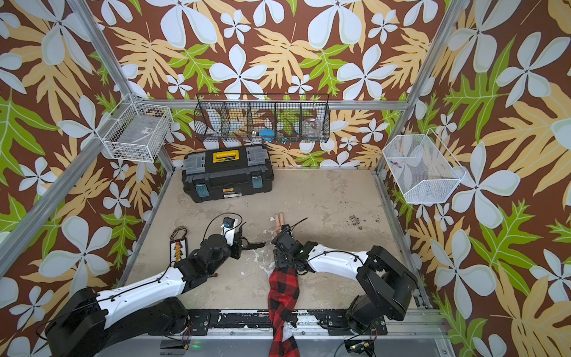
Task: Take off the watch
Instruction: Place the watch at the center of the board.
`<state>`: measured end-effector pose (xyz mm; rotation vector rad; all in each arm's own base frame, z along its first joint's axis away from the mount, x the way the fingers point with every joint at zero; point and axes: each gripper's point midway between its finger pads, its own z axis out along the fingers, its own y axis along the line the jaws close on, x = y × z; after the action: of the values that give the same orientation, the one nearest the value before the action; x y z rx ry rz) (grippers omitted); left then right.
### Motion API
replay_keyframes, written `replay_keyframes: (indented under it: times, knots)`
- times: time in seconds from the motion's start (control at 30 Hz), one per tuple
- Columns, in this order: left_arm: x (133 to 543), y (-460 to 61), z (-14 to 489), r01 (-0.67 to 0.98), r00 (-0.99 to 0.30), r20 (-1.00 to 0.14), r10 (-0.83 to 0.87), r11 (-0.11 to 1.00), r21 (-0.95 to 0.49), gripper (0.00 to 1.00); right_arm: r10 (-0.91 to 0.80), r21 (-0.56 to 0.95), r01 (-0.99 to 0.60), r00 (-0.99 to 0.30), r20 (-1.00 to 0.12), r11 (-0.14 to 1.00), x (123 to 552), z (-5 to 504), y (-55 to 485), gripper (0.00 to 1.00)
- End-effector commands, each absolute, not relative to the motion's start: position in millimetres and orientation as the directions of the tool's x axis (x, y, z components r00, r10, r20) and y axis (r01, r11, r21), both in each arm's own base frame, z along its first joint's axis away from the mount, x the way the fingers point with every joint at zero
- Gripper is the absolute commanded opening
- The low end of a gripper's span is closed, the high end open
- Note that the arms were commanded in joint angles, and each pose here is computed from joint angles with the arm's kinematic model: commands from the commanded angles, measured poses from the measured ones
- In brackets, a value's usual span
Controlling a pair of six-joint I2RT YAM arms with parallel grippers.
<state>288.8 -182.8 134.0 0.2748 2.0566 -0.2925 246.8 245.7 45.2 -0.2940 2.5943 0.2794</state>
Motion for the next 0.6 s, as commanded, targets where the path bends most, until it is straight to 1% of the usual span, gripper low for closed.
replay_keyframes:
  times: [0.0, 0.1, 0.2, 0.3, 0.43, 0.57]
  knots:
    - [283, -178, 112, 0.289, -0.655, -0.753, 0.068, 0.943, -0.167, 0.00, -0.144, 0.135, -0.255, -0.828, -0.541, 0.958, 253, 58, 241, 0.76]
    - [287, -171, 99, 0.222, -0.774, -0.632, 0.039, 0.951, -0.214, 0.00, -0.121, 0.154, -0.249, -0.816, -0.565, 0.956, 257, 70, 235, 0.77]
    - [290, -164, 90, 0.162, -0.849, -0.528, 0.029, 0.965, -0.208, 0.00, -0.100, 0.171, -0.245, -0.803, -0.587, 0.954, 262, 83, 229, 0.76]
    - [296, -158, 83, 0.134, -0.888, -0.460, 0.009, 0.962, -0.238, 0.00, -0.085, 0.183, -0.245, -0.785, -0.613, 0.952, 266, 96, 225, 0.77]
    - [305, -142, 63, 0.062, -0.942, -0.334, -0.045, 0.950, -0.306, 0.00, -0.068, 0.194, -0.242, -0.772, -0.632, 0.951, 269, 106, 222, 0.77]
    - [321, -133, 56, 0.036, -0.952, -0.299, -0.060, 0.952, -0.304, 0.00, -0.058, 0.197, -0.236, -0.768, -0.638, 0.952, 268, 108, 218, 0.76]
